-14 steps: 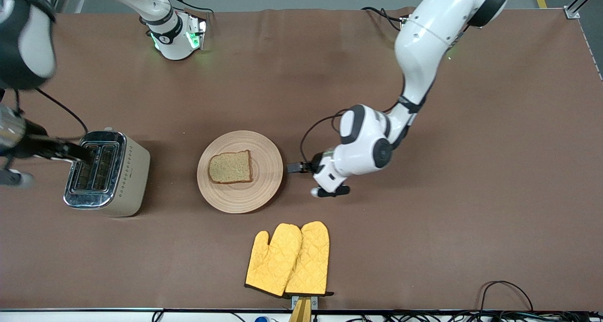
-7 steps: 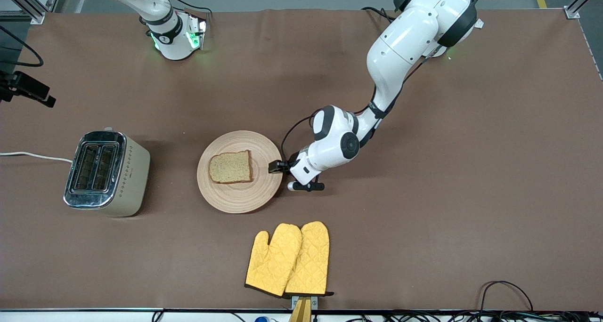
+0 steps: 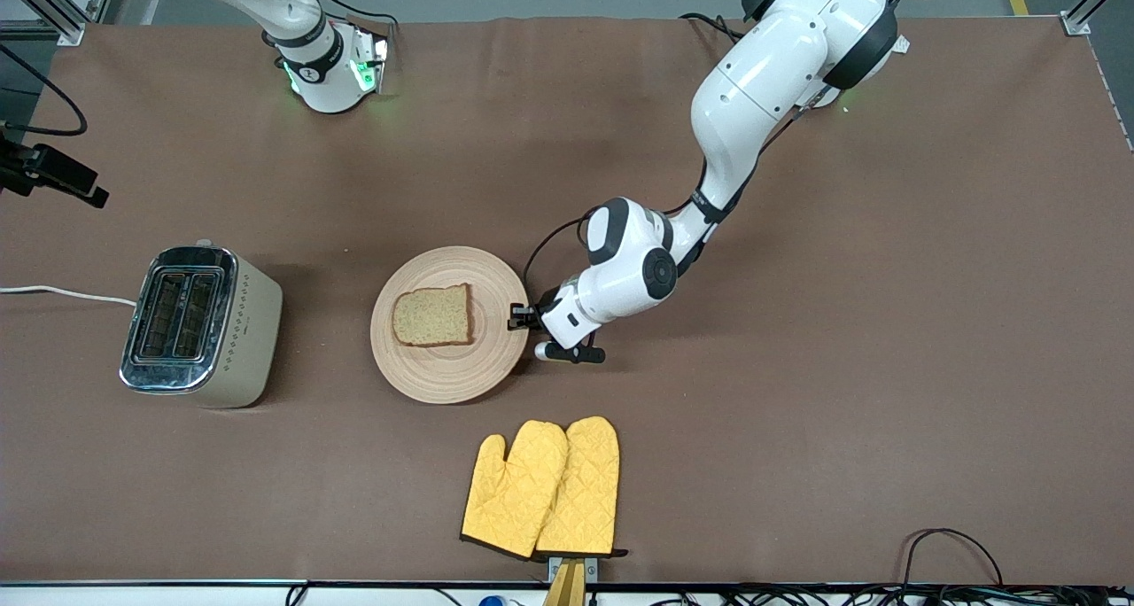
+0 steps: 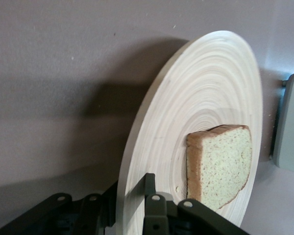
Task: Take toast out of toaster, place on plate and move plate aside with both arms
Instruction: 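Slide the wooden plate with the left gripper away from the toaster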
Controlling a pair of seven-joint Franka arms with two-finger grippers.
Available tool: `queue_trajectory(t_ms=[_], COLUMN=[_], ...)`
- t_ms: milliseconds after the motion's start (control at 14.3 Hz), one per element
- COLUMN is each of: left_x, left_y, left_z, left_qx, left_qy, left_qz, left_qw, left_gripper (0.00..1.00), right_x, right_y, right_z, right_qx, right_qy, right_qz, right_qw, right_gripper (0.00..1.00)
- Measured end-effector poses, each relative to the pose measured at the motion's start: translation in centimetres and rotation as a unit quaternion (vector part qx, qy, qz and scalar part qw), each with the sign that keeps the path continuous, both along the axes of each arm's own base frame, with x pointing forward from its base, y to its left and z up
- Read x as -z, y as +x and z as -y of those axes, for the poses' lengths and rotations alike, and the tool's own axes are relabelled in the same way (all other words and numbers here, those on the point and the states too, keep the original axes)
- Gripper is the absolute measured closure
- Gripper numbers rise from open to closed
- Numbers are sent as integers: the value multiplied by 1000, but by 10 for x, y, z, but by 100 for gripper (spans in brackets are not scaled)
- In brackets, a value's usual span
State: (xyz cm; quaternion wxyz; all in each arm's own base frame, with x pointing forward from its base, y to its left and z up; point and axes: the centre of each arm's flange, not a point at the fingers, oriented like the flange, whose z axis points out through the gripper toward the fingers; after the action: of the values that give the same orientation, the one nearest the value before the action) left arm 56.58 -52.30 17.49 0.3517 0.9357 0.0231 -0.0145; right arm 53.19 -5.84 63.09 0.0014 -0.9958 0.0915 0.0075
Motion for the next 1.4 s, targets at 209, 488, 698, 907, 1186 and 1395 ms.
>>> queue_trajectory(t_ms=[209,488,698,907,1186,1395], left_x=[-20,-70,-90,-86,-80,-75], left_y=[19,76,106,132,146,141], left_z=[-19,-103,-176,-280,-437,-542], left_qx=[16,60,107,152,178,170], left_qy=[-6,-21,-37,-65,-114,-134], left_qz=[-22,-35,-30,-28,-4,18], left_qw=[1000,997,993,986,977,976], left_gripper=[86,87,87,87,87,87], right_x=[-2,-6,-7,-8,-8,-8], right_y=[-1,0,1,1,1,-1], right_z=[1,0,-11,-26,-26,3], right_qx=[0,-1,-10,-22,-22,-9], right_qy=[-1,-2,-2,-5,-8,-8], right_qz=[2,10,11,11,12,11], right_qw=[1000,1000,1000,1000,1000,1000], right_gripper=[0,0,0,0,0,0])
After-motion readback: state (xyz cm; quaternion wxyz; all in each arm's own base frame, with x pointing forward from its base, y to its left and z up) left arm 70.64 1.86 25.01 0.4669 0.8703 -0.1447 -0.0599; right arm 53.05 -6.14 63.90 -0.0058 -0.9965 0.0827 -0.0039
